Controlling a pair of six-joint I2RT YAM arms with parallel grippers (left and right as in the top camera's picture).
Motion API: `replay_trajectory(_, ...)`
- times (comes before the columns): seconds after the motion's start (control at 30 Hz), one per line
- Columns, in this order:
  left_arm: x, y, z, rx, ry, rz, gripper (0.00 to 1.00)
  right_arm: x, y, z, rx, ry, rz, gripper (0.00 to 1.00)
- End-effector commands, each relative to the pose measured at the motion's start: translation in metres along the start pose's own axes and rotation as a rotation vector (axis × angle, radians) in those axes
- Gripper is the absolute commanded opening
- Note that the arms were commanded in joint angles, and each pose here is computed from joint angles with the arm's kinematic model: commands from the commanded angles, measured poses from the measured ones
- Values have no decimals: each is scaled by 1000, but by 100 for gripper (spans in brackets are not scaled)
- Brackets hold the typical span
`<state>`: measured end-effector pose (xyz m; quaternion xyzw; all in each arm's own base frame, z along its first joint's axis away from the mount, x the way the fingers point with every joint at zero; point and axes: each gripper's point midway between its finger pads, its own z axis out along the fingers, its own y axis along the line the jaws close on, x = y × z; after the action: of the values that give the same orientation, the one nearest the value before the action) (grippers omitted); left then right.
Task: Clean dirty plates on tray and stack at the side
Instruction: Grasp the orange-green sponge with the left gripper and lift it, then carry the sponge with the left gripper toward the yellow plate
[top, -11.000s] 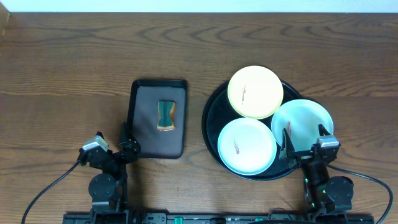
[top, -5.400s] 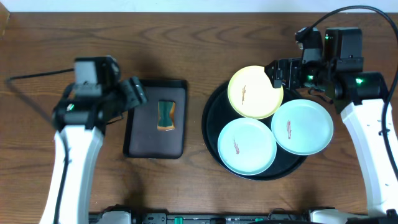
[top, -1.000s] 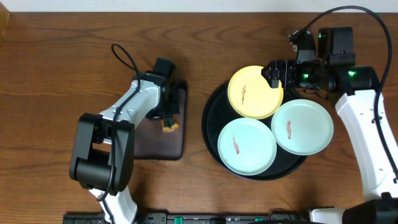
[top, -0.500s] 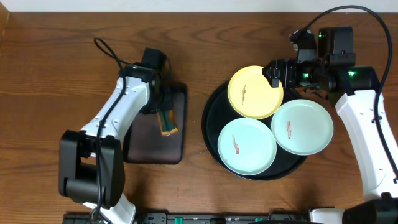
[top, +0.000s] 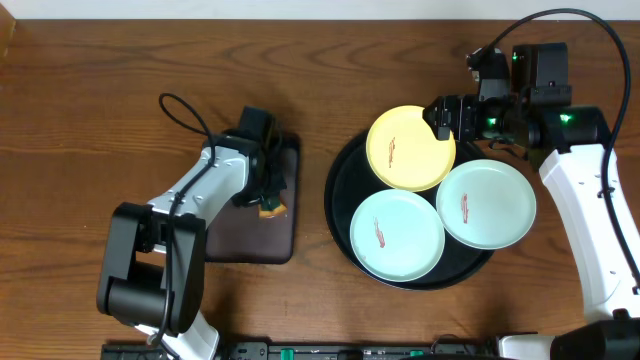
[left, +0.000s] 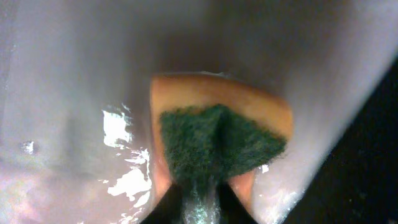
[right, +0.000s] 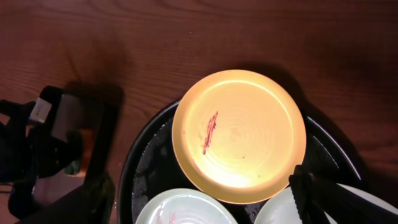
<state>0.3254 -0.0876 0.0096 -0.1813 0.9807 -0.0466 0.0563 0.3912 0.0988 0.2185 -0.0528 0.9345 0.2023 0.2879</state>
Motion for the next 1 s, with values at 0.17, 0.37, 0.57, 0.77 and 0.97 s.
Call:
replay_trajectory(0.17,-4,-2,-7,-13,10,210,8,3,-19,22,59,46,29,73)
replay_trajectory(0.37,-39,-30,-68,20,-52,281,7,9,-49,45,139,100,67,63)
replay_trajectory(0.57,-70,-64,-122,118,-158,298,7,32,-106,82,233,203,113,63)
replay_trajectory(0.77,-71,-89,-134,246,-164,314,7,51,-129,116,238,271,136,54)
replay_trajectory(0.97,-67,-113,-137,291,-194,363,7,64,-128,141,186,311,127,34)
